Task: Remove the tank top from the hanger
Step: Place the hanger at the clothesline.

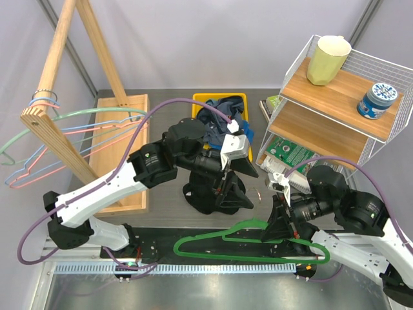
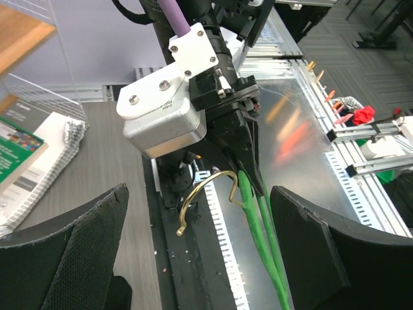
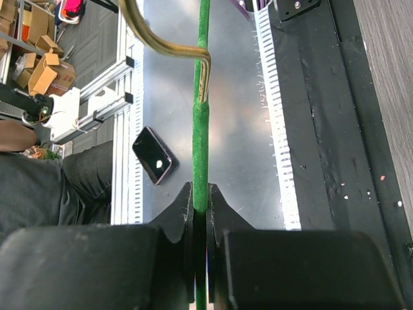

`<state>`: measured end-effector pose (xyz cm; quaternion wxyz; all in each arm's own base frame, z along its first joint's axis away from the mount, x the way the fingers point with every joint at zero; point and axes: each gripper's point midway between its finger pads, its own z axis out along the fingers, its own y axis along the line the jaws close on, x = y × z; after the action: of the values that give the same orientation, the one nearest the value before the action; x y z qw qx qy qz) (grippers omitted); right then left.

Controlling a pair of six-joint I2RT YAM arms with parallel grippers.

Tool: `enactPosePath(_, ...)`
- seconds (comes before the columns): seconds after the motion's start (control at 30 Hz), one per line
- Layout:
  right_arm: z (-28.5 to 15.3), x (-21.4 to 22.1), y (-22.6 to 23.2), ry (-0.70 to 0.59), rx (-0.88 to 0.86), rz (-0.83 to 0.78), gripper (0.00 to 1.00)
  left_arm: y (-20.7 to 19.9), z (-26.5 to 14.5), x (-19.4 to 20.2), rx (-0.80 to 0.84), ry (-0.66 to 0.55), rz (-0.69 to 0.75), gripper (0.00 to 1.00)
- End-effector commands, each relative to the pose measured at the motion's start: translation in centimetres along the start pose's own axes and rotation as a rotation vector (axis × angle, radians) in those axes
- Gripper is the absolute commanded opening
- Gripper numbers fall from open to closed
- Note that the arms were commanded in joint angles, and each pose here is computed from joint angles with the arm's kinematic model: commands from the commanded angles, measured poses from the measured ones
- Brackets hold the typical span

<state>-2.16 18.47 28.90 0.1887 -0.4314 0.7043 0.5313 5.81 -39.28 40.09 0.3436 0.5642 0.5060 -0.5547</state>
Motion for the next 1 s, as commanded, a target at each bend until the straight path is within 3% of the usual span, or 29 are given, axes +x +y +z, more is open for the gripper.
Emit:
enactPosePath(0.0,-0.1,-0.8,0.2,-0.033,0.004,-0.040,0.01,-1.9,0.1,-2.1,0.094,-0.045,-0.026,0.87)
enactPosePath(0.1,-0.1,-0.8,-0.7,-0.033,0.055,-0.037,0.01,-2.1,0.5,-1.7,0.125,-0.042,-0.066,0.72)
enactPosePath(0.13,-0.1,-0.8,-1.0,-0.033,0.071,-0.036,0.01,-2.0,0.7,-1.6,0.127,-0.038,-0.095,0.62)
enactPosePath(0.4,-0.1,-1.2,-2.5,-0.028,0.151,-0.031,0.01,-1.0,1.0,-0.9,0.060,0.010,-0.193,0.30)
enactPosePath(0.43,-0.1,-1.2,-2.6,-0.027,0.157,-0.029,0.01,-0.7,0.9,-0.9,0.043,0.013,-0.198,0.22)
enactPosePath(0.53,-0.1,-1.3,-2.7,-0.028,0.166,-0.028,0.01,0.0,0.6,-0.6,-0.017,0.030,-0.214,0.09)
enactPosePath(0.67,-0.1,-1.5,-2.7,-0.033,0.168,-0.032,0.01,0.2,0.3,-0.8,-0.045,0.020,-0.208,0.08)
enactPosePath(0.73,-0.2,-1.5,-2.7,-0.034,0.173,-0.034,0.01,0.1,0.1,-0.8,-0.052,0.023,-0.211,0.26)
enactPosePath(0.77,-0.3,-1.6,-2.7,-0.038,0.175,-0.035,0.01,0.4,-0.1,-0.9,-0.077,0.019,-0.206,0.39)
enactPosePath(0.8,-0.3,-1.5,-2.7,-0.039,0.178,-0.034,0.01,0.6,-0.3,-0.8,-0.097,0.025,-0.200,0.60)
enactPosePath(0.83,-0.4,-1.5,-2.8,-0.042,0.184,-0.036,0.01,0.6,-0.8,-0.9,-0.117,0.019,-0.191,0.71)
enactPosePath(0.9,-0.6,-1.4,-2.7,-0.049,0.188,-0.032,0.01,1.1,-1.8,-0.9,-0.183,0.014,-0.161,0.87)
enactPosePath(0.97,-0.8,-1.2,-2.5,-0.063,0.188,-0.037,0.01,1.2,-3.5,-1.2,-0.244,-0.005,-0.146,0.96)
